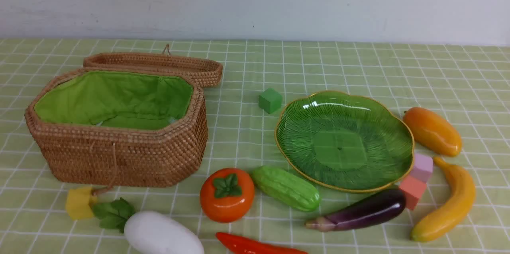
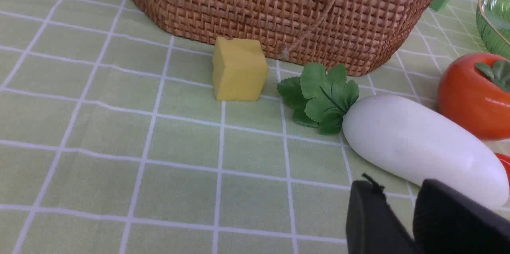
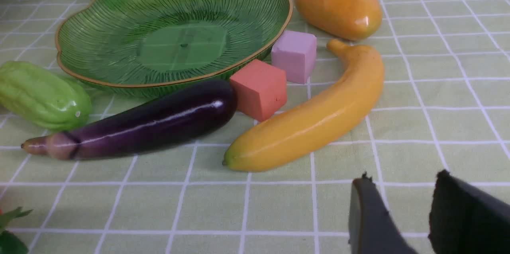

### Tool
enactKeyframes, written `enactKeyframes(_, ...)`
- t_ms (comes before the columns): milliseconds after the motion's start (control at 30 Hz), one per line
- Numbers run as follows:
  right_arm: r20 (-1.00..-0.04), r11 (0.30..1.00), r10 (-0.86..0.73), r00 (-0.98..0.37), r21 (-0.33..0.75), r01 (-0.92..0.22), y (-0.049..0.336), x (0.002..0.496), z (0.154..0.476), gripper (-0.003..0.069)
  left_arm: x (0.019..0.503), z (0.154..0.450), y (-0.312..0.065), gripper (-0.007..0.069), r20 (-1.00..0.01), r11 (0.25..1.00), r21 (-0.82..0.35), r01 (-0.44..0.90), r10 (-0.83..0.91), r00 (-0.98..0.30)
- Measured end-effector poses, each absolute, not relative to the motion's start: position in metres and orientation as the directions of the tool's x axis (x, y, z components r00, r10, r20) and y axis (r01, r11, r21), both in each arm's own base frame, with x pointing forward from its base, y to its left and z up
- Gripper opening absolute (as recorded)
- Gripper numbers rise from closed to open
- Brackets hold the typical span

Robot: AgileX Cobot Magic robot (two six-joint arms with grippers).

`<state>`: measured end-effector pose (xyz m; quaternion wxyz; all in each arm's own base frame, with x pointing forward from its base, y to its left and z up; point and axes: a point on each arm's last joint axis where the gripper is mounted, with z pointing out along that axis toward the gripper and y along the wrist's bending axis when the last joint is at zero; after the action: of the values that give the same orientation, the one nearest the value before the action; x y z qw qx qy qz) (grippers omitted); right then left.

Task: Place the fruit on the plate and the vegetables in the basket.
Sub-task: Take a daikon with your left arm and place it on the basket on the left.

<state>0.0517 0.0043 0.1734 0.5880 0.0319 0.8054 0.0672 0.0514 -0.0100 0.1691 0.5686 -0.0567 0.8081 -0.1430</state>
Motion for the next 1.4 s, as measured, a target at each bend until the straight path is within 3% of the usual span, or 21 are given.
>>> enactKeyframes(600, -0.943, 0.989, 0.130, -0.306, 0.146, -0.028, 0.004, 0.052, 0.173, 0.0240, 0.051, 0.169, -0.010, 0.0197, -0.904, 0.953, -0.295, 0.071, -0.254, -0.345)
enactKeyframes(700, -0.943, 0.989, 0.130, -0.306, 0.146, -0.028, 0.004, 0.052, 0.173, 0.0240, 0.053, 0.174, -0.010, 0.0200, -0.914, 0.946, -0.314, 0.082, -0.277, -0.298)
enactKeyframes(767, -0.943, 0.989, 0.130, -0.306, 0.146, -0.028, 0.004, 0.052, 0.173, 0.0240, 0.054, 0.181, -0.011, 0.0202, -0.899, 0.912, -0.399, 0.093, -0.369, -0.236)
enactKeyframes(900, -0.943, 0.989, 0.130, -0.306, 0.146, -0.028, 0.004, 0.052, 0.173, 0.0240, 0.056, 0.193, -0.012, 0.0205, -0.785, 0.779, -0.617, 0.113, -0.600, -0.154)
enactKeyframes(933, -0.943, 0.989, 0.130, -0.306, 0.146, -0.028, 0.004, 0.052, 0.173, 0.0240, 0.056, 0.197, -0.011, 0.0207, -0.725, 0.714, -0.689, 0.123, -0.677, -0.127)
enactKeyframes(1033, -0.943, 0.989, 0.130, -0.306, 0.146, -0.028, 0.004, 0.052, 0.173, 0.0240, 0.056, 0.204, -0.008, 0.0211, -0.636, 0.622, -0.768, 0.153, -0.769, -0.067)
enactKeyframes(1233, -0.943, 0.989, 0.130, -0.306, 0.146, -0.028, 0.004, 0.052, 0.173, 0.0240, 0.056, 0.212, -0.004, 0.0210, -0.584, 0.575, -0.796, 0.190, -0.812, 0.009)
enactKeyframes(1400, -0.943, 0.989, 0.130, -0.306, 0.146, -0.028, 0.004, 0.052, 0.173, 0.0240, 0.055, 0.214, -0.004, 0.0092, -0.589, 0.580, -0.791, 0.195, -0.808, 0.014)
